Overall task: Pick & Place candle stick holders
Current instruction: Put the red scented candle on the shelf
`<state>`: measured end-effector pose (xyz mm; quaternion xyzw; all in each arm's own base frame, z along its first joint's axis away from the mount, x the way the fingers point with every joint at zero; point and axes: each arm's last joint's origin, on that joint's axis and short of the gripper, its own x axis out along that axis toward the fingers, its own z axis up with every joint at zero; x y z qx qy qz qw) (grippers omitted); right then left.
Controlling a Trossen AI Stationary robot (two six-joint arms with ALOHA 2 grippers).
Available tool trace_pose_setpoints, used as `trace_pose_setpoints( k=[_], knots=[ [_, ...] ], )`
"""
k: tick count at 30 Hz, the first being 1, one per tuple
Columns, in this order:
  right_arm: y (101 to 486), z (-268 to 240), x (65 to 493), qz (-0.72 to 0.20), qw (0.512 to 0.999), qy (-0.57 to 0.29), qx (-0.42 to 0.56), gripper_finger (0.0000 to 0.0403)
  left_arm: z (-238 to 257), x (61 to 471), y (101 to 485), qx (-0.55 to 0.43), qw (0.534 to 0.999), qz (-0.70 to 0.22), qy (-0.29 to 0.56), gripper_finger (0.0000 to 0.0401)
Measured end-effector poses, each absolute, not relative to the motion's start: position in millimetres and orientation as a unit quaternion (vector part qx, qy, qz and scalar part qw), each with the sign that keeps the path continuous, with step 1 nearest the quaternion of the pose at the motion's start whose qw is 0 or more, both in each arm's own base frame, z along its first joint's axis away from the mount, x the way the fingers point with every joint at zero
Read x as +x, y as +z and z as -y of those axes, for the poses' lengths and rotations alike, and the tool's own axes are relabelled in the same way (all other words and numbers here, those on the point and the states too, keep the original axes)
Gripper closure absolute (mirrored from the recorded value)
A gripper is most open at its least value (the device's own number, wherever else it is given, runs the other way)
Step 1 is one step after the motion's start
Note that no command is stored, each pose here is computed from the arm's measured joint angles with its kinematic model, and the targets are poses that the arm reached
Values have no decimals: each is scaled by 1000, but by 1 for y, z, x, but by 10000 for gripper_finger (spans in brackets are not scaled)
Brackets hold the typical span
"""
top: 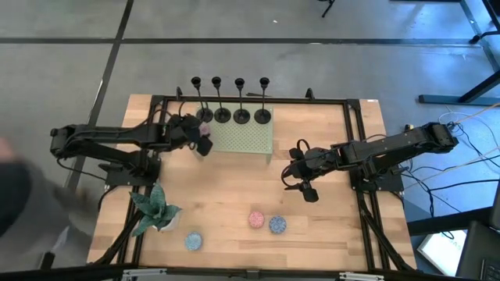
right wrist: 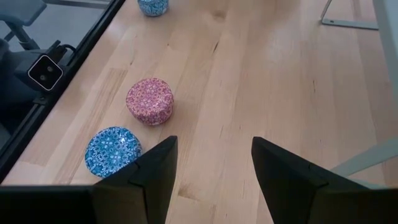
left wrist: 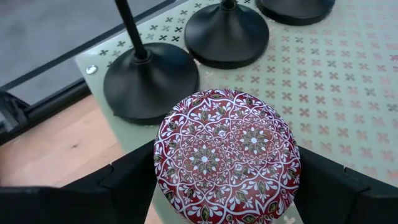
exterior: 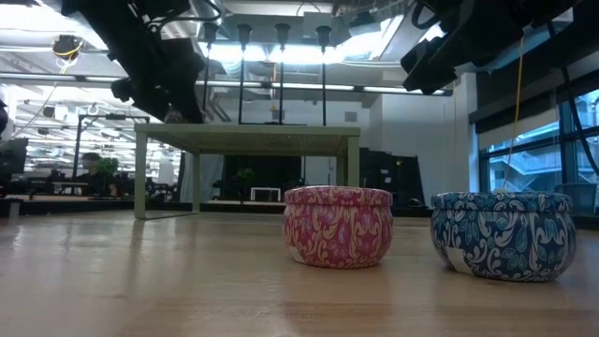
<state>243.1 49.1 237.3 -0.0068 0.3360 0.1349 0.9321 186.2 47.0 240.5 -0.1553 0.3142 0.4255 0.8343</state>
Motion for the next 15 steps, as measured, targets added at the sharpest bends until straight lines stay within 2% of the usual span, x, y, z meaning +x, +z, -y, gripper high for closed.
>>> trace_pose_setpoints(
  k=[6,15],
  knots=[
    [237,-49,243,-336,932,135,-7,192,-49,194,238,-136,840,-315,420,94],
    [237,-49,243,-336,932,135,-6,192,-49,195,239,-127,843,-316,416,69]
  ],
)
